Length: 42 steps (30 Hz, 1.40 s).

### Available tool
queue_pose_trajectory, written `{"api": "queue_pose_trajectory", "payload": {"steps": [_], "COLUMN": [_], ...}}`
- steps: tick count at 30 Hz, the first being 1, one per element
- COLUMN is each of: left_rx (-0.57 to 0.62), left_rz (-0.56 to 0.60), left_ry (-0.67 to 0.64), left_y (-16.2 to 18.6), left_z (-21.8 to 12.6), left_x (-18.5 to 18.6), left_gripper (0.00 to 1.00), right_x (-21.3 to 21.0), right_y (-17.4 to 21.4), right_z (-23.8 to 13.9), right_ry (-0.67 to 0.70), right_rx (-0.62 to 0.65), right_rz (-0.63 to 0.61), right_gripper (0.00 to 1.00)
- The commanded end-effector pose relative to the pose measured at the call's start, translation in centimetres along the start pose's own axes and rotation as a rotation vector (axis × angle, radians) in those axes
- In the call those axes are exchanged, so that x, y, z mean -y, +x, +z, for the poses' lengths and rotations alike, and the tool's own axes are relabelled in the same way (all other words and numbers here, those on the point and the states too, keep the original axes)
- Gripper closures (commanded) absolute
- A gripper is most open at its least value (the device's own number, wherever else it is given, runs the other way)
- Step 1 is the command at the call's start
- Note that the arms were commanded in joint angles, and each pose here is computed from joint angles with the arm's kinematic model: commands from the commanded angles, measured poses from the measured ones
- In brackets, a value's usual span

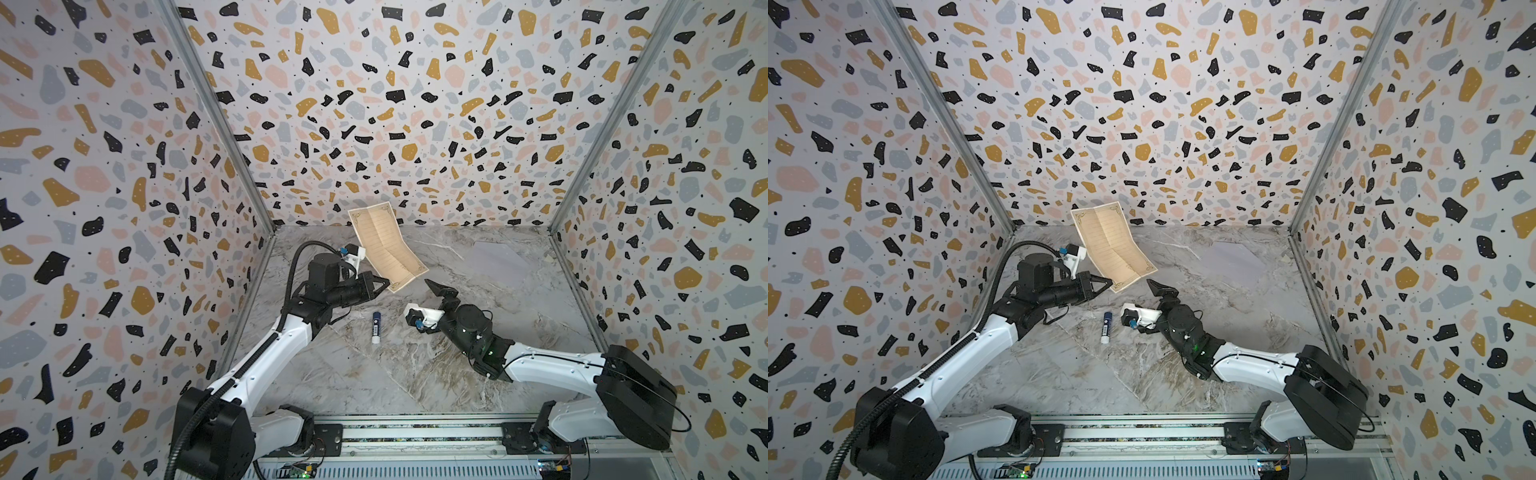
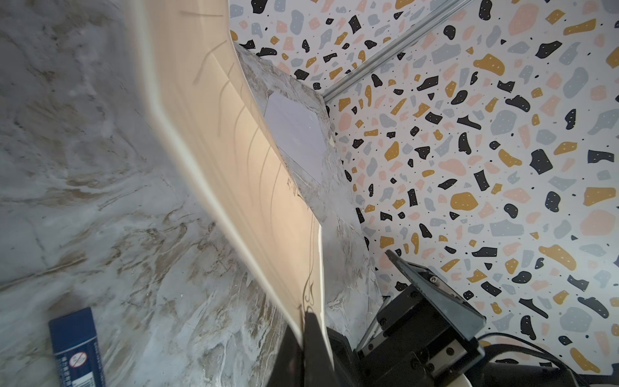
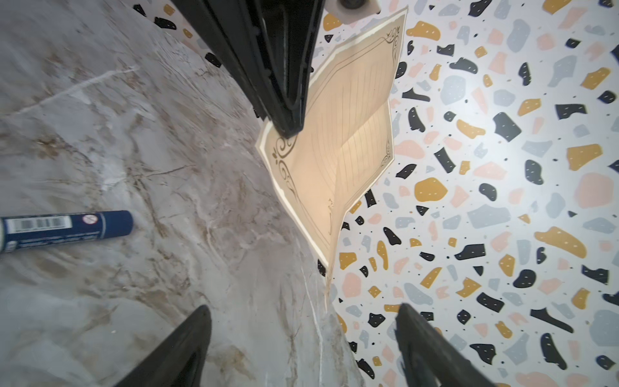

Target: Place the letter into the envelope and seal it

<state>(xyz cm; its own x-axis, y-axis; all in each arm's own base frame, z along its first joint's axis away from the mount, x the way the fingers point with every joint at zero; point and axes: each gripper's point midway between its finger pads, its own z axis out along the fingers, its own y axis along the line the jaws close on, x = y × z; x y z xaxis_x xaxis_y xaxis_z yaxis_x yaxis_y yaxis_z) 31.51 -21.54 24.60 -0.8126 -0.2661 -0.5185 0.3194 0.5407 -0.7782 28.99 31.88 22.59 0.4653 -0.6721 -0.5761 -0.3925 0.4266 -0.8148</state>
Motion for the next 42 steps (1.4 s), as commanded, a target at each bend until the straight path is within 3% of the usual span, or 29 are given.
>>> {"api": "queue_pose_trajectory", "payload": {"steps": [1,12,22,25,32,35,42], "left_rx": [-0.026,-0.059,-0.070,-0.067,-0.022,0.024,0.148], "left_rz": [-0.008,-0.008,-0.017,-0.013,0.026,0.088,0.285], "left_ry": [0.032,0.053,0.068,0.074,0.077,0.058,-0.058], "left_y": [0.9,1.7,2.0,2.0,1.1,-0.1,-2.8], "left_z": [-0.1,0.4,0.7,0.7,0.1,-0.7,-3.6], "left_x": [0.7,1.3,2.0,2.2,3.1,3.9,5.0], "left_gripper": [1.00,1.00,1.00,0.99,0.73,0.54,0.30], "right_x": [3.4,3.9,3.9,3.9,4.2,4.1,3.2], "right_y": [-1.5,-0.6,-0.9,-1.0,-1.0,-0.9,0.0], "right_z": [0.9,3.0,3.2,3.1,2.3,1.8,-0.5], "right_ry": [0.142,0.204,0.222,0.222,0.212,0.179,0.053], "right_rx": [0.032,0.009,0.024,0.026,0.022,0.012,-0.035], "right_rz": [-0.013,-0.045,-0.081,-0.085,-0.087,-0.074,0.010], "right_gripper": [0.16,0.38,0.89,1.00,1.00,1.00,1.00]}}
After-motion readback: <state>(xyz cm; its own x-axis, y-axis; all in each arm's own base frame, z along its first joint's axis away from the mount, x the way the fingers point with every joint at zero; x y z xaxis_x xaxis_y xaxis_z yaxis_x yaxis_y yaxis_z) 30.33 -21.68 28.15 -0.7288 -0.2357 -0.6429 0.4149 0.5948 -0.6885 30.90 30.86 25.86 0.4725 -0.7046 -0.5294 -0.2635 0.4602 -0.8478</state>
